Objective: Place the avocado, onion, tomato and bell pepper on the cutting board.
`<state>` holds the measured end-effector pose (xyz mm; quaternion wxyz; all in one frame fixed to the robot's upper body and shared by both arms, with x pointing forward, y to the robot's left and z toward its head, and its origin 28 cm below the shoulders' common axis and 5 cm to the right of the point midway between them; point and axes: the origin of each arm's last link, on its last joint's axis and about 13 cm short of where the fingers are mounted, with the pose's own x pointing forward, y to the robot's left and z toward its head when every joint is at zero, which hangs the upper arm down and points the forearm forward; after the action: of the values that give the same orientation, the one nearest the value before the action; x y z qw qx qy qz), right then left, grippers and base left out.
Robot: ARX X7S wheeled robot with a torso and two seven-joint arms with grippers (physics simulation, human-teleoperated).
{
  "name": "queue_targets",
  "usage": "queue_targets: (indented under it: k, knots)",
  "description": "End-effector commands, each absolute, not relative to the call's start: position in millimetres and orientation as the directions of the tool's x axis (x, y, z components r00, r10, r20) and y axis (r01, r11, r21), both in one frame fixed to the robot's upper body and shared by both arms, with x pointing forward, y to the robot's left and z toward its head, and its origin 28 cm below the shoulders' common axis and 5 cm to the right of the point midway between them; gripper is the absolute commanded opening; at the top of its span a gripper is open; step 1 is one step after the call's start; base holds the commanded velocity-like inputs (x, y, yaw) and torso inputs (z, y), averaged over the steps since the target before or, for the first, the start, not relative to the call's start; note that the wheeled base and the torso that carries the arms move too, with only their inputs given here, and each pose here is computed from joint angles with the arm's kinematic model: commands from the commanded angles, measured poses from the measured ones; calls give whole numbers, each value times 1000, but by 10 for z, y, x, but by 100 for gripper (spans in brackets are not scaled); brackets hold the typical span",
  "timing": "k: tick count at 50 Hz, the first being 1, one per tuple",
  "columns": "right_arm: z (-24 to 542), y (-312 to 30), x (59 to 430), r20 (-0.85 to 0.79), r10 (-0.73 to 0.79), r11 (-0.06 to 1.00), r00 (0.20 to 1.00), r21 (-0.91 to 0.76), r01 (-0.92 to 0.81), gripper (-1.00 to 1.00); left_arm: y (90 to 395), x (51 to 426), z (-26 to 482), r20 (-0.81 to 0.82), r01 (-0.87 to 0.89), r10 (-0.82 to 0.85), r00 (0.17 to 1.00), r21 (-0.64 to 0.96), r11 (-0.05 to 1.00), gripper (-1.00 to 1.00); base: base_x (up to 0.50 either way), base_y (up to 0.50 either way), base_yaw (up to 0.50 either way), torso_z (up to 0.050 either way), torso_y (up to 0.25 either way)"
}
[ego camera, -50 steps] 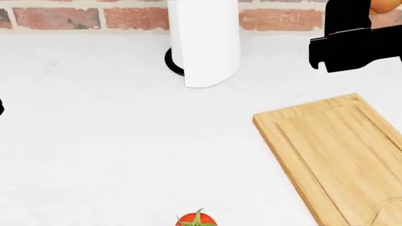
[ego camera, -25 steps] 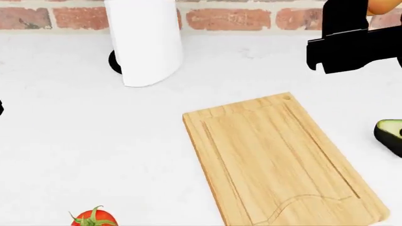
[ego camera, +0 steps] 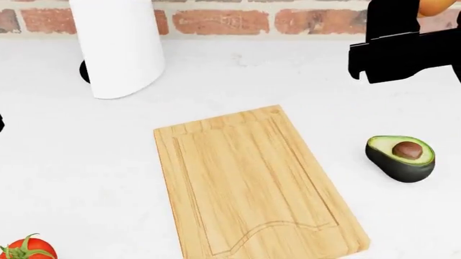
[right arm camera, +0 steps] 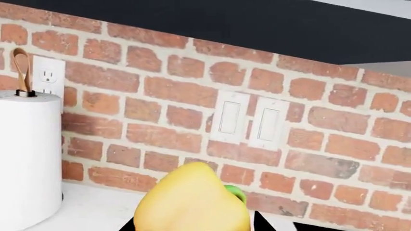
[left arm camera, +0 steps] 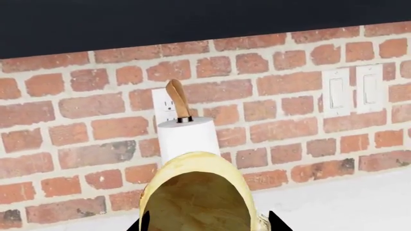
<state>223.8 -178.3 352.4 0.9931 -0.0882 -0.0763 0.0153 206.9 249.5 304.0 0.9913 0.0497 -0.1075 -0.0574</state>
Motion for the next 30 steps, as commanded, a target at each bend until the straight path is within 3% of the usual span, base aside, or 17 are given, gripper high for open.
queue_targets:
  k: [1,16,30]
  knots:
    - [3543,-1740,2209,136,144,984,980,-122,-127,-100,2498,2057,3072,215,97,-115,970,94,991,-100,0,0,0,0,0]
    - [3545,-1748,2218,134,136,986,982,-113,-121,-100,2505,2034,3090,224,94,-114,968,96,991,-100,0,0,0,1,0]
    - [3562,-1739,2219,135,142,985,981,-119,-127,-100,2507,2037,3083,224,93,-113,968,96,991,-100,218,-1,0,0,1]
